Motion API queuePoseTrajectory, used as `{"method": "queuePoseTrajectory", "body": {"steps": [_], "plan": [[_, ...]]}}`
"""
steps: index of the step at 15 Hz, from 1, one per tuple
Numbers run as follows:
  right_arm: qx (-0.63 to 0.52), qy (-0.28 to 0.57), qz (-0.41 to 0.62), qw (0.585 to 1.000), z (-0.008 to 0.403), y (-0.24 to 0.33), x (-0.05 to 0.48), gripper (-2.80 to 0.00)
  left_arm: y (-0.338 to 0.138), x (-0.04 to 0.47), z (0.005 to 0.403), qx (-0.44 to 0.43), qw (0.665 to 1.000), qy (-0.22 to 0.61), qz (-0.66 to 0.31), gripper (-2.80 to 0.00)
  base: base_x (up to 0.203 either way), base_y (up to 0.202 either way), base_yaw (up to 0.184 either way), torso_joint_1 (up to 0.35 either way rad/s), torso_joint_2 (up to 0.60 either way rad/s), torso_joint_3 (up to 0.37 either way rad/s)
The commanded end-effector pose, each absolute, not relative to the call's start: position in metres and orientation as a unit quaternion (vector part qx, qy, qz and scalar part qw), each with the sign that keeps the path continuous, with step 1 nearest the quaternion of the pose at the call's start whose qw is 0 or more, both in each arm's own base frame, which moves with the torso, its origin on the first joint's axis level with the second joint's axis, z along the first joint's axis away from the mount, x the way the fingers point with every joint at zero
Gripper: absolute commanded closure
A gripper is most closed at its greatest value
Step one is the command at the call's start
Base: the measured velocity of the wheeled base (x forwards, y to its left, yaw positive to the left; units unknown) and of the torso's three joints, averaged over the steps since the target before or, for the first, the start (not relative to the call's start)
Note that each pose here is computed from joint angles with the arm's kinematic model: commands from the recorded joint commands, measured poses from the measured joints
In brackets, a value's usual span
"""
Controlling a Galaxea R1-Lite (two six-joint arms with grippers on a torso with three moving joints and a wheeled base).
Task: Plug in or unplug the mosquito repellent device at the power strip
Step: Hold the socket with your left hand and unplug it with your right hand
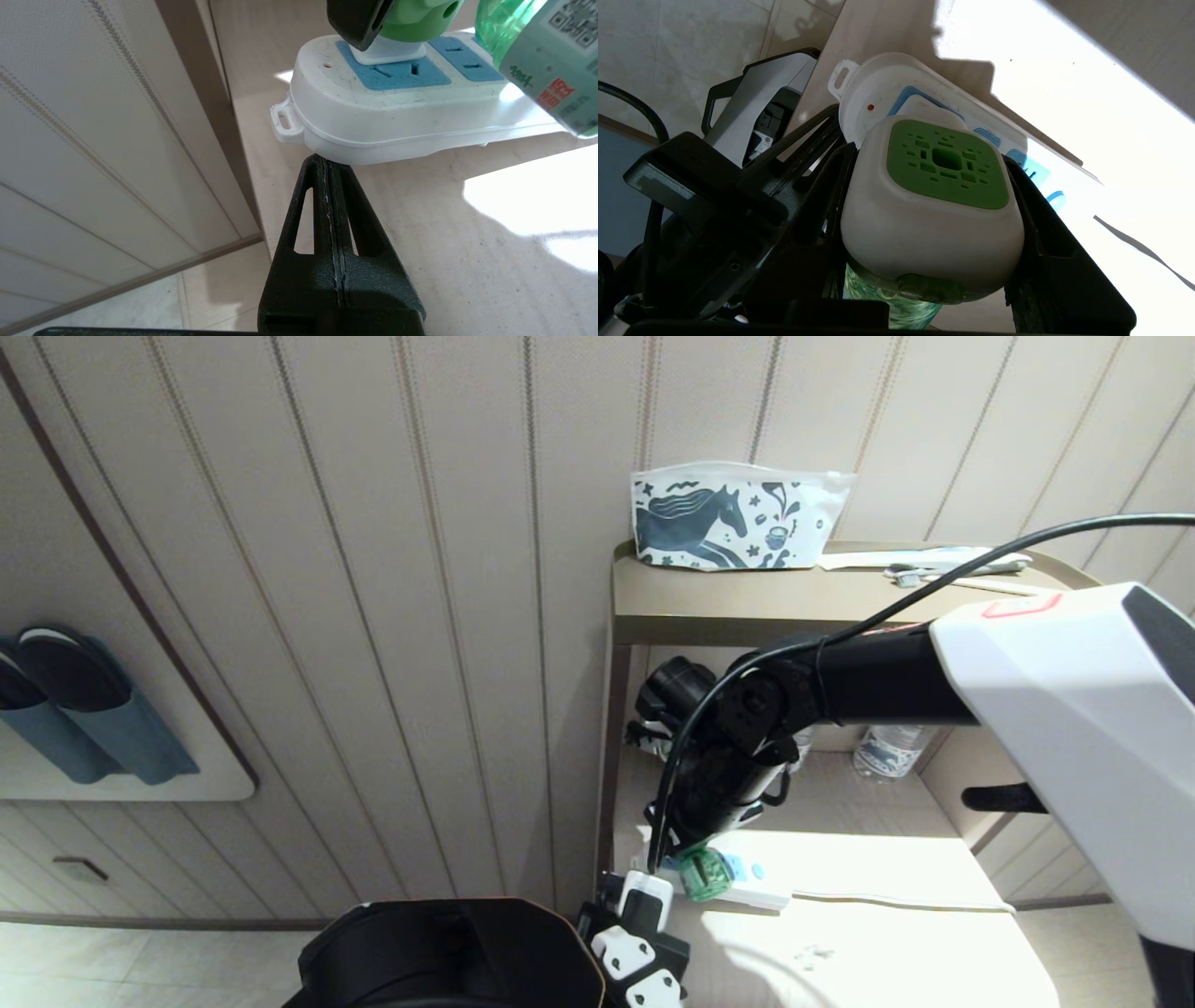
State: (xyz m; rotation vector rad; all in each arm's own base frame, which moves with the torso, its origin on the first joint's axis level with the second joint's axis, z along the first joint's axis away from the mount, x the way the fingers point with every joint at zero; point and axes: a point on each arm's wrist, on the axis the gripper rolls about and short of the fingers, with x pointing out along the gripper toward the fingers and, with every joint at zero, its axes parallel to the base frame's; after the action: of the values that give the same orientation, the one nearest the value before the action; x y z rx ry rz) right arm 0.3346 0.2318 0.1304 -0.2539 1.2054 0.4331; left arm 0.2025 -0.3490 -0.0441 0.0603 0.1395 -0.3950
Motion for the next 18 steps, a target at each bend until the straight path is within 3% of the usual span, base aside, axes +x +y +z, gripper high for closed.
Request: {"method": "queuePoseTrajectory", "body": {"steps": [1,9,18], "plan": [[-0.12,0.569,0.2,0.789,0.124,0.233,0.336,0.0,-0.35,0.203,-0.03,0.001,0.98,0.045,-0.195,0.0,0.0,0.0,0.0,0.0,0.0,0.0],[-0.122,0.572,0.199,0.787,0.118,0.235,0.339,0.0,-0.349,0.17,-0.039,0.018,0.97,0.072,-0.23,0.0,0.0,0.0,0.0,0.0,0.0,0.0],[-0.123,0.572,0.201,0.786,0.115,0.239,0.34,0.0,-0.361,0.175,-0.035,0.001,0.971,0.057,-0.232,0.0,0.0,0.0,0.0,0.0,0.0,0.0]]}}
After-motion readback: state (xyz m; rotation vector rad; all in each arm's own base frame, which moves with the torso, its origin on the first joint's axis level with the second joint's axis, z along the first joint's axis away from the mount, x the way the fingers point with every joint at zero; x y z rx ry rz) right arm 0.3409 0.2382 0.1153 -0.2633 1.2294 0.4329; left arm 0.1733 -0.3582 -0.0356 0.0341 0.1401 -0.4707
